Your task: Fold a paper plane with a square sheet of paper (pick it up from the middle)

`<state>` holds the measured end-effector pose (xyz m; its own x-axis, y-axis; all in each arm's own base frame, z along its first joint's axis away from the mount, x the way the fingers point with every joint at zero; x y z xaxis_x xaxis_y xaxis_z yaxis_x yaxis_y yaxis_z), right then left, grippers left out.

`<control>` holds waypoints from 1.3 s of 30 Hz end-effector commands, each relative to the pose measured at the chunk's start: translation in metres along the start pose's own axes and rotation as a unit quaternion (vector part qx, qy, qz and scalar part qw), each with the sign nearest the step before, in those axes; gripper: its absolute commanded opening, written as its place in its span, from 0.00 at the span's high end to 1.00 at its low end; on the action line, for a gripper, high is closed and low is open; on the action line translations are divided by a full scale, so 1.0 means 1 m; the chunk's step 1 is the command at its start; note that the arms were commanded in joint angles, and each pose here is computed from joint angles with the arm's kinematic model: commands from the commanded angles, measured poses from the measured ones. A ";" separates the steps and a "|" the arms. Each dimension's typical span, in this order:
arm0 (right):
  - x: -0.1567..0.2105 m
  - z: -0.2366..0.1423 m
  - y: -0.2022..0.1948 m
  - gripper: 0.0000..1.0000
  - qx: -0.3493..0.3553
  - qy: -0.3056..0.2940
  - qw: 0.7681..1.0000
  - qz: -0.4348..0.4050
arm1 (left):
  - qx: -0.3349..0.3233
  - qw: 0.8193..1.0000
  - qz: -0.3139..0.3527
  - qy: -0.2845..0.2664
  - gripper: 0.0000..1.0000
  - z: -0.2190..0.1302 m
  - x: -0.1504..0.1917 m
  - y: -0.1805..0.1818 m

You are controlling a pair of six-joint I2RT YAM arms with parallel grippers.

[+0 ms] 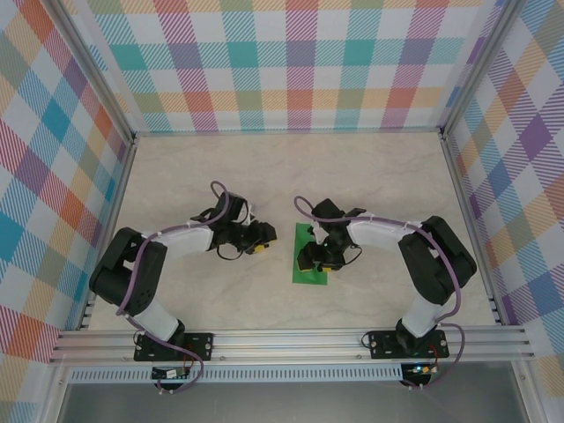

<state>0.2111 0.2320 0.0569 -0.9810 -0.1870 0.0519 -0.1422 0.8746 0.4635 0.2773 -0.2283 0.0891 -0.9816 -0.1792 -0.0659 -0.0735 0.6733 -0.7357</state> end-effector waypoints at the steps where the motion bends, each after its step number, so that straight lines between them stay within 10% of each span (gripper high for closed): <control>1: 0.010 0.018 -0.010 0.38 -0.024 0.028 0.999 -0.002 | 0.043 0.998 0.021 0.034 0.66 0.016 0.014 -0.018; 16: 0.007 0.005 -0.009 0.39 -0.056 0.009 0.998 -0.006 | 0.036 0.995 0.025 0.091 0.92 0.066 0.042 -0.023; 29: -0.021 -0.059 0.024 0.27 -0.106 -0.120 0.987 -0.012 | -0.007 0.994 0.011 0.106 0.97 0.077 0.052 0.002; 39: -0.016 -0.039 -0.004 0.71 -0.050 -0.107 0.991 0.057 | 0.006 0.994 0.019 0.104 0.98 0.073 0.051 -0.008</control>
<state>0.2336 0.2201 0.1022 -0.9932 -0.0137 -0.1154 -0.0789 0.8083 0.5835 0.2447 -0.2940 0.0466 -0.9994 -0.0134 0.0311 -0.0322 0.6543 -0.7556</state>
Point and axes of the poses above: each hand's point on the last joint's axis, 136 mm out from that joint toward the fingers, its own z axis out along the fingers, its own y axis along the line the jaws close on, x = y × z, the point moved 4 cm from there along -z, back along the fingers, and after that the axes turned 1 degree about z, right-handed, at the moved point
